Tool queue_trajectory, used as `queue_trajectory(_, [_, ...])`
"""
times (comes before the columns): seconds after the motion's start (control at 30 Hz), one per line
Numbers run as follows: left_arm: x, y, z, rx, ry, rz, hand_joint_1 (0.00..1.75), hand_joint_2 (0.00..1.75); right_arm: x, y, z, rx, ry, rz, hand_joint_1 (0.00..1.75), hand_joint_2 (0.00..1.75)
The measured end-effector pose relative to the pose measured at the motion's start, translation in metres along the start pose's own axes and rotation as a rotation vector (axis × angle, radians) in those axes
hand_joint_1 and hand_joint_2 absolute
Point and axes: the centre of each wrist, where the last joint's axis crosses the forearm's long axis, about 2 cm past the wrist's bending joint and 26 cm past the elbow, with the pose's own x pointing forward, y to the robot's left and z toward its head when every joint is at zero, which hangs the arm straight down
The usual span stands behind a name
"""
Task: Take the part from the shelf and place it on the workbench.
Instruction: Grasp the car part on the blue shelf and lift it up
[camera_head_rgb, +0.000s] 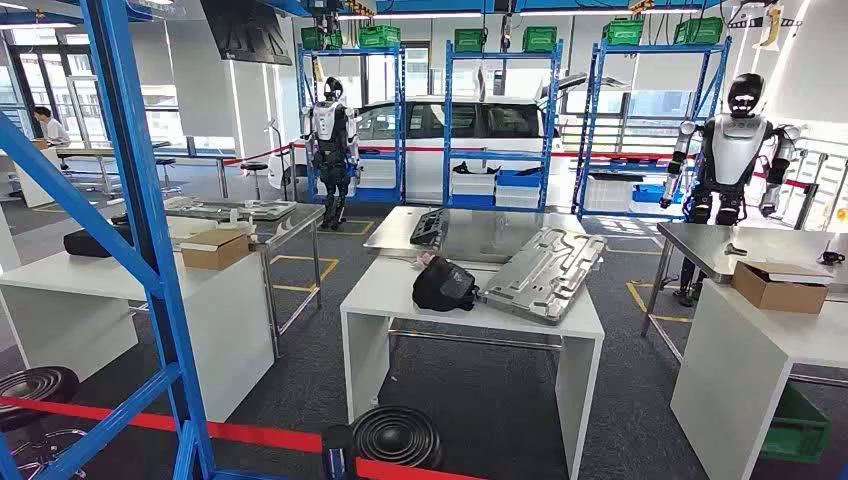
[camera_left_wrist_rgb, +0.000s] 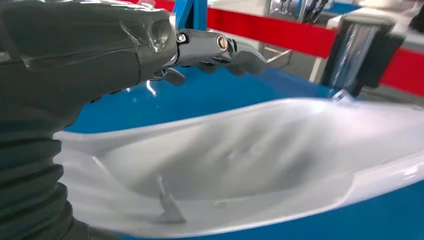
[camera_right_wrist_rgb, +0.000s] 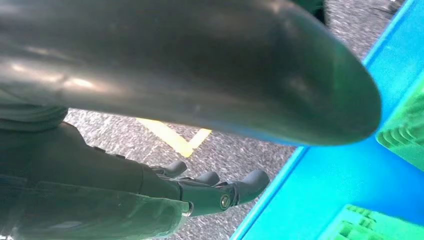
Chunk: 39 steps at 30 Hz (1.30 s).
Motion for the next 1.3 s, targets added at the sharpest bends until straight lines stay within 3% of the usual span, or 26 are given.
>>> queue_trajectory(0.6, [-0.020,-0.010,-0.001,-0.093,0.069,-0.023,0.00,1.75,0.005,0.000,-0.002,0.022,0.001,0.027,0.00,0.00])
queue_trajectory(1.3, [-0.027,-0.004,-0.007,-0.098,0.104,-0.042,0.00,1.75,0.004,0.001,-0.002,0.025,0.005,0.035,0.00,0.00])
